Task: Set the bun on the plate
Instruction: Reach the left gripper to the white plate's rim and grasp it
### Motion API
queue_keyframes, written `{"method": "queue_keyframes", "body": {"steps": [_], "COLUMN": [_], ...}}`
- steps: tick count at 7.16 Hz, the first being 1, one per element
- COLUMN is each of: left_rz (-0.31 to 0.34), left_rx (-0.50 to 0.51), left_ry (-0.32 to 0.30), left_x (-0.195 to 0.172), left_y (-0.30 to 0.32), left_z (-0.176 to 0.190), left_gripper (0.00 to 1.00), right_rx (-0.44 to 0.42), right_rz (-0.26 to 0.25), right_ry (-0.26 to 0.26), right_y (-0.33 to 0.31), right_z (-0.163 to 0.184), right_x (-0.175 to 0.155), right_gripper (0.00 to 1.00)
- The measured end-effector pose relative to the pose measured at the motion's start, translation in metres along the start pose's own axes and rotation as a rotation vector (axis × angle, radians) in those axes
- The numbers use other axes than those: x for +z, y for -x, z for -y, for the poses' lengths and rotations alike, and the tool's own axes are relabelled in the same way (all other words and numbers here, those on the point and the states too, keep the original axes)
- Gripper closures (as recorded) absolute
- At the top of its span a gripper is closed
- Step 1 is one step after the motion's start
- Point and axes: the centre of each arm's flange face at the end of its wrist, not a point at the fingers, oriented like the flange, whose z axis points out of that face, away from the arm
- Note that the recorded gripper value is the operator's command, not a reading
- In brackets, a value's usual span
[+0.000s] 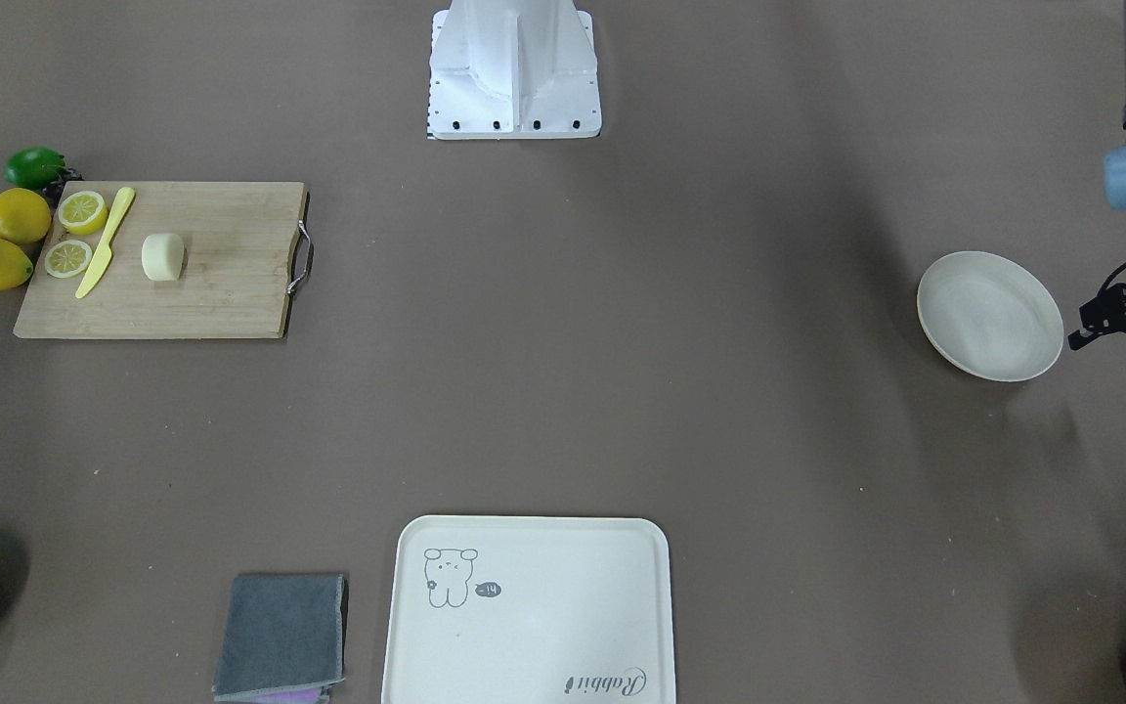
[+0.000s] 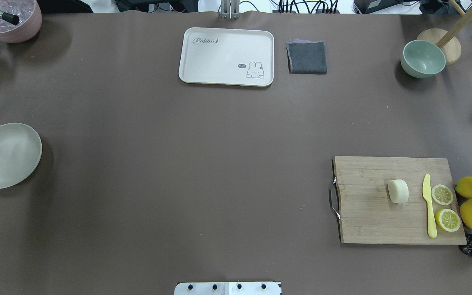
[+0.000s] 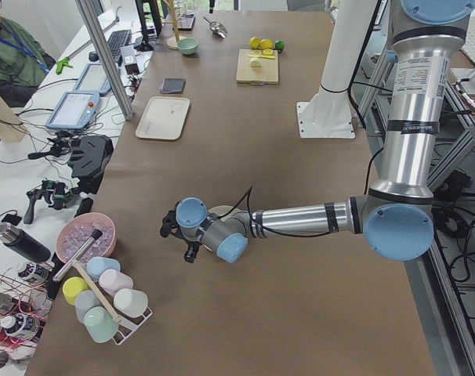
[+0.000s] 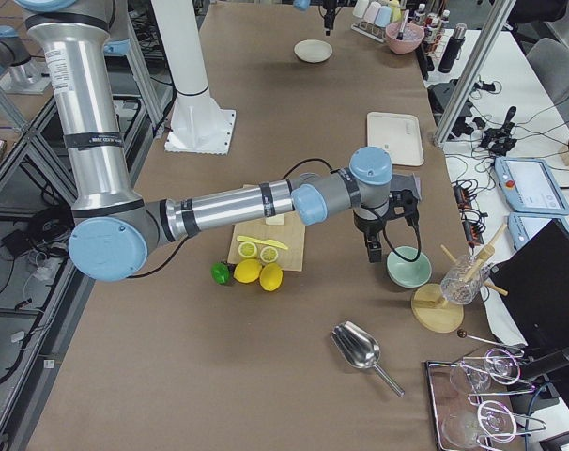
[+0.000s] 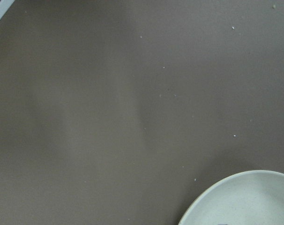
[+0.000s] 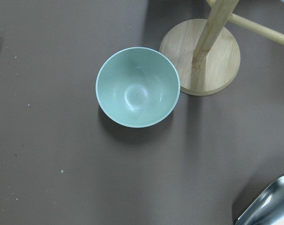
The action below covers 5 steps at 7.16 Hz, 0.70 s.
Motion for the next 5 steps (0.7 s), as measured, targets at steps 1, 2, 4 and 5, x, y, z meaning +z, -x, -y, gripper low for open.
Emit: {"method": "queue_keyframes", "body": {"steps": [1, 2, 4, 5], "left_rz": [-0.001, 0.003, 0.007, 0.009], "left_rx": [0.018, 0.035, 0.073, 0.095], "left_ry": [0.011, 0.02, 0.03, 0.037], "left_x": [0.009, 0.017, 0.03, 0.034], "left_y": [-0.007, -0.014, -0.021, -0.019], "left_z": [-0.001, -0.002, -0.006, -0.009], "left_gripper": [0.17, 0.2, 0.29, 0.34], "right_rx": [-0.003, -0.005, -0.006, -0.007], "right_rz": [0.0, 0.001, 0.001, 0.002], "right_ry": [-0.002, -0.004, -0.005, -0.005], "right_y": [0.002, 0.003, 0.004, 0.004], "right_z": [0.002, 0.003, 0.004, 0.005], "right_x": [-0.001, -0.001, -0.001, -0.002], "right_gripper": [0.0, 0.0, 0.0, 0.0]}}
